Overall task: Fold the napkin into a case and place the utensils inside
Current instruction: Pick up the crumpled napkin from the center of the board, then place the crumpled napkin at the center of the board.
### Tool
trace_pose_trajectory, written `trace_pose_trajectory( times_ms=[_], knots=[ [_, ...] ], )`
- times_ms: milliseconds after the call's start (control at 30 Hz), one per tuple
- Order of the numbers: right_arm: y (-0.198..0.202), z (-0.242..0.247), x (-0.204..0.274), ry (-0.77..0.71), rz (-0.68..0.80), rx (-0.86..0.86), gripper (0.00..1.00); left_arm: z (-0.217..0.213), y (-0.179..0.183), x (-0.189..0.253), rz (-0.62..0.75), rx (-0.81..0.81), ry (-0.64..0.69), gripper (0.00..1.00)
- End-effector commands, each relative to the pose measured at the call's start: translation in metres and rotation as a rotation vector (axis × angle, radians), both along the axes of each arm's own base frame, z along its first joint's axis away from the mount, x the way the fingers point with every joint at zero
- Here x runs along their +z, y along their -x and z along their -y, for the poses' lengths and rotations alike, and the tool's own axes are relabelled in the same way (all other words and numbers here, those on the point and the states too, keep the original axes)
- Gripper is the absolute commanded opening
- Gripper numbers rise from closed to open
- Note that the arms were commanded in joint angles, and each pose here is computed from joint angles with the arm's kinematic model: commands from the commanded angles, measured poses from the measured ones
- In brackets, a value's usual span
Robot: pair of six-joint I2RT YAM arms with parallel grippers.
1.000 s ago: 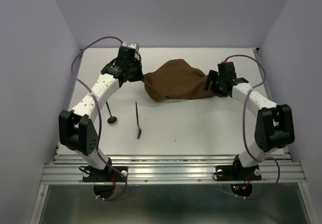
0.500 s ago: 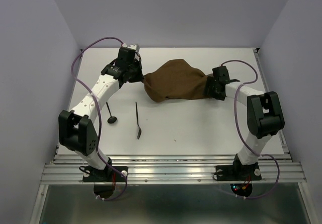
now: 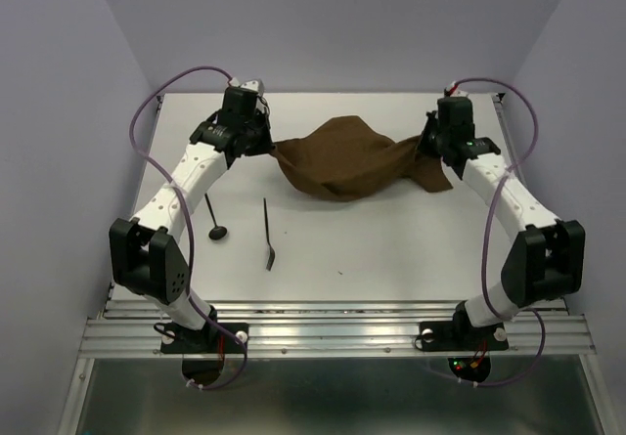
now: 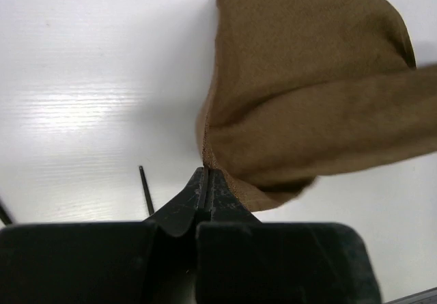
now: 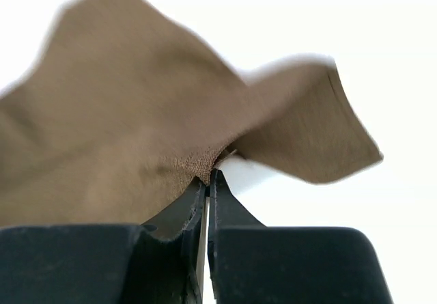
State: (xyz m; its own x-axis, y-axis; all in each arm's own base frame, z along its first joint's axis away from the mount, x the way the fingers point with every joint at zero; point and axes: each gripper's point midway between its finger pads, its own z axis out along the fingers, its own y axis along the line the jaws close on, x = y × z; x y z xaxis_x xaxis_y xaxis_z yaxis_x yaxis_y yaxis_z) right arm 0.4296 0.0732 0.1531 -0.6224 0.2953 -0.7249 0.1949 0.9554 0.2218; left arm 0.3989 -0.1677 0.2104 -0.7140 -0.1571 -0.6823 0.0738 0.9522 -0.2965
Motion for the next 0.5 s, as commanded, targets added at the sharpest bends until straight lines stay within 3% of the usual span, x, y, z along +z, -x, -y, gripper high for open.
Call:
trace_pose_trajectory(
  times_ms=[0,167,233,400,467],
  knots=[
    [-0.006,0.016,0.121,0.035,0.256,-0.034,0.01,-0.022,-0.020,0.068,0.157,0.060,0.036,0.00],
    [0.010,0.024,0.195,0.037,0.374,-0.055,0.01,-0.045,-0.033,0.107,0.243,0.102,0.069,0.00],
    [0.014,0.025,0.202,0.040,0.386,-0.052,0.01,-0.048,-0.033,0.112,0.257,0.107,0.073,0.00],
    [-0.012,0.026,0.182,0.067,0.314,-0.056,0.01,-0.034,-0.037,0.095,0.225,0.063,0.124,0.00],
    [-0.036,0.029,0.140,0.093,0.193,-0.047,0.03,-0.030,-0.038,0.074,0.192,0.058,0.140,0.00]
  ],
)
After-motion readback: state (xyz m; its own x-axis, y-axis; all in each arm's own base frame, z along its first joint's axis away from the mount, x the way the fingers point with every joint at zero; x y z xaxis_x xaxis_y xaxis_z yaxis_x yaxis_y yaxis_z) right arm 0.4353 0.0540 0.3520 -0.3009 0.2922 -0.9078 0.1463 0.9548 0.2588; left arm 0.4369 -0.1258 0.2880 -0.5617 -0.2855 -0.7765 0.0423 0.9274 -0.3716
